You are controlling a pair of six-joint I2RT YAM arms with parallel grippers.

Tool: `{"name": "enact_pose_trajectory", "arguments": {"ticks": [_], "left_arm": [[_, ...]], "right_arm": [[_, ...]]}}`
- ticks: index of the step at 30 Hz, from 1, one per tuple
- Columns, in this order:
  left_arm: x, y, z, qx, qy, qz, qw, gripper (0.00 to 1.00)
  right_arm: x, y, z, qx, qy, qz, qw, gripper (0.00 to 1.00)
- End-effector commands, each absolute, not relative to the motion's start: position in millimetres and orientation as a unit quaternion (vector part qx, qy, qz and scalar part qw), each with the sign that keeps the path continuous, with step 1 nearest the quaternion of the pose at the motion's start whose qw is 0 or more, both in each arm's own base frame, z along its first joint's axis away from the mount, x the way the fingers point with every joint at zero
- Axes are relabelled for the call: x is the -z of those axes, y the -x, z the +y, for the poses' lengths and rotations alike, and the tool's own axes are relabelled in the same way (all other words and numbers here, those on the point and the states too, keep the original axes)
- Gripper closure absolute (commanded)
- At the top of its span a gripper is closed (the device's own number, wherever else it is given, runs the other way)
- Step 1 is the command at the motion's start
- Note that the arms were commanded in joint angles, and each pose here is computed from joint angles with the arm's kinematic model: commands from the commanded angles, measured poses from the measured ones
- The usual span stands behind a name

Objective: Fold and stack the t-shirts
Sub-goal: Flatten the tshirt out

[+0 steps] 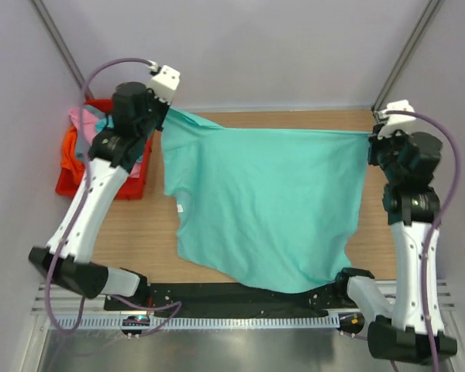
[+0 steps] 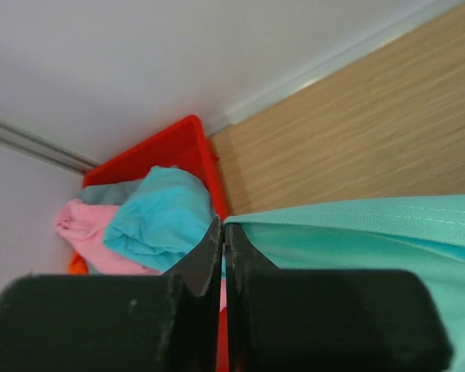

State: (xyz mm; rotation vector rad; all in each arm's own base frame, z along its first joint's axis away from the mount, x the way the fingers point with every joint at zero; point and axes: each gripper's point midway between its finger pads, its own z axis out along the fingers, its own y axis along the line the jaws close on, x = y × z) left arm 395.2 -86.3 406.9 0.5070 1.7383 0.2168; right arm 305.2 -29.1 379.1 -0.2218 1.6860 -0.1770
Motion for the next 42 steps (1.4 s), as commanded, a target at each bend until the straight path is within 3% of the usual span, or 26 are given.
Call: {"name": "enact_pose_trajectory", "arguments": {"ticks": [1,4,5,6,7,11,15,19,24,30,34,37,41,42], "left_arm": [[-373,-460,-92,-0.141,-0.225,0.748,0.609,1.00],[-334,-514,-105,-0.161,-0.243,0.756,0.586,1.00],[-351,-529,-107,-0.168,-0.235,0.746,0.600,1.00],[-331,-547,-113,-0.170,-0.243,0.756,0.584,1.00],[-355,-557,-115,-0.173,-0.236,0.741,0.605,1.00],[-376,-563,-122,-0.161,-0.228,0.736,0.617,1.00],[-412,-521,-116,-0.138,-0.210,0.727,0.639,1.00],[-455,-436,-100,-0.117,-0.198,0.707,0.669,1.00],[-455,-342,-92,-0.031,-0.181,0.726,0.663,1.00],[-539,-253,-50,-0.023,-0.142,0.661,0.737,1.00],[-594,-221,-37,-0.028,-0.134,0.612,0.779,1.00],[-611,-222,-31,-0.050,-0.130,0.600,0.788,1.00],[-581,-251,-40,-0.063,-0.147,0.625,0.764,1.00],[-551,-272,-48,-0.067,-0.162,0.653,0.737,1.00]], "right_arm": [[-334,-356,-49,0.099,0.087,0.763,0.633,0.99],[-275,-397,-58,0.091,0.092,0.811,0.571,0.99],[-281,-408,-61,0.095,0.089,0.810,0.572,0.99],[-279,-419,-64,0.096,0.088,0.809,0.573,0.99],[-275,-429,-66,0.097,0.087,0.809,0.573,0.99],[-318,-448,-69,0.098,0.071,0.784,0.609,0.99],[-363,-429,-64,0.097,0.065,0.759,0.641,0.99],[-416,-377,-50,0.098,0.076,0.722,0.680,0.99],[-464,-267,-19,0.074,0.089,0.681,0.723,0.99],[-537,-160,-4,0.104,0.092,0.588,0.797,0.99],[-584,-125,-1,0.117,0.087,0.547,0.824,0.99],[-585,-133,-4,0.122,0.082,0.546,0.825,0.99],[-549,-171,-13,0.121,0.082,0.582,0.800,0.99],[-538,-180,-15,0.121,0.081,0.592,0.793,0.99]]}}
